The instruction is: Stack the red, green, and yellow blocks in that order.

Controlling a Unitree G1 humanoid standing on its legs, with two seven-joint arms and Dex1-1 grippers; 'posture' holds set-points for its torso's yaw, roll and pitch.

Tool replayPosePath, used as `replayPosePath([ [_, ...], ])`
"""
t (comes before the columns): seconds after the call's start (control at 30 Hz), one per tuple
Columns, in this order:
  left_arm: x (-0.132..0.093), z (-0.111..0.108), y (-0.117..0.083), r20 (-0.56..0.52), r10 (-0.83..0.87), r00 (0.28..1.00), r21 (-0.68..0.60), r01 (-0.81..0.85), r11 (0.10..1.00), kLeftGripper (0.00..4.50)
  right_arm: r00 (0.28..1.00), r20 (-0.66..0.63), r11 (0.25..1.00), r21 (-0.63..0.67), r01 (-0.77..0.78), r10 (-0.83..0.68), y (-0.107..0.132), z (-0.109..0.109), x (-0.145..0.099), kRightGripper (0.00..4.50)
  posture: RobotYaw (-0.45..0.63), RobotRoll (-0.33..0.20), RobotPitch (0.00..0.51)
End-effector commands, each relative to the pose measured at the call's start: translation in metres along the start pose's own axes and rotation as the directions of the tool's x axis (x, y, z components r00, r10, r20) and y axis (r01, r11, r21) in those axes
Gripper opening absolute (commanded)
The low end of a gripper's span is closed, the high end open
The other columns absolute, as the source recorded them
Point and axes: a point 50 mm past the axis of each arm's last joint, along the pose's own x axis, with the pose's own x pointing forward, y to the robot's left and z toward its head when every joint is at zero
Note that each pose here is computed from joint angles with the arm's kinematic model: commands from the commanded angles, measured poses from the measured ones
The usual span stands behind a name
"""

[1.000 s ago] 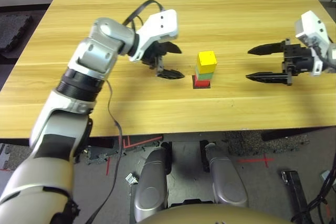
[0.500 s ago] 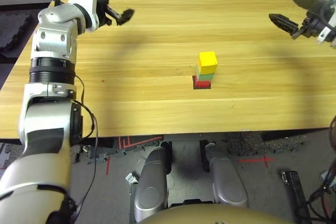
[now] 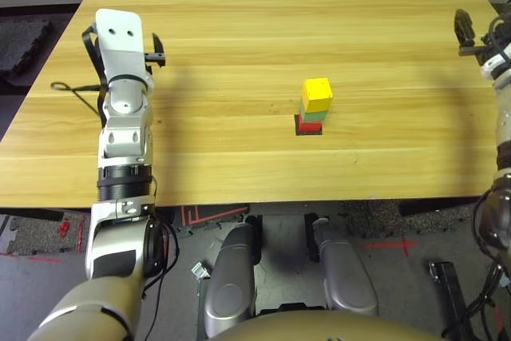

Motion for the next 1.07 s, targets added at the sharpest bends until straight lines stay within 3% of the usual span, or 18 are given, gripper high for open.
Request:
replayPosePath([
  [0.03,-0.011,-0.004,0.003,0.006,0.032,0.999,0.002,-0.032,0.999,4.47,0.999,0.003,0.999,0.032,0.033,-0.033,-0.004,-0.007,-0.008,4.5,0.25,0.098,0.278],
  [0.43,-0.039,-0.016,-0.006,-0.051,0.012,0.999,-0.001,-0.012,1.0,4.47,0.999,-0.001,0.998,0.045,0.039,-0.039,-0.006,-0.011,-0.014,4.5,0.25,0.112,0.291],
  [0.7,-0.021,0.002,-0.009,0.0,-0.013,1.0,-0.02,0.013,1.0,4.47,0.999,0.021,0.999,0.028,0.041,-0.042,-0.01,-0.004,-0.016,4.5,0.21,0.099,0.299],
  [0.9,-0.015,0.0,-0.014,-0.004,-0.035,0.999,-0.023,0.034,0.999,4.47,0.999,0.012,0.999,0.026,0.035,-0.036,-0.008,-0.007,-0.021,4.5,0.2,0.099,0.296],
  [1.0,-0.015,0.002,-0.018,0.006,-0.055,0.998,-0.022,0.055,0.998,4.47,0.999,0.018,0.999,0.027,0.038,-0.038,-0.009,-0.004,-0.019,4.5,0.2,0.1,0.287],
  [1.07,-0.013,0.002,-0.017,0.014,-0.058,0.998,-0.018,0.058,0.998,4.47,0.999,0.025,0.999,0.024,0.025,-0.026,-0.007,-0.002,-0.016,4.5,0.21,0.096,0.253],
])
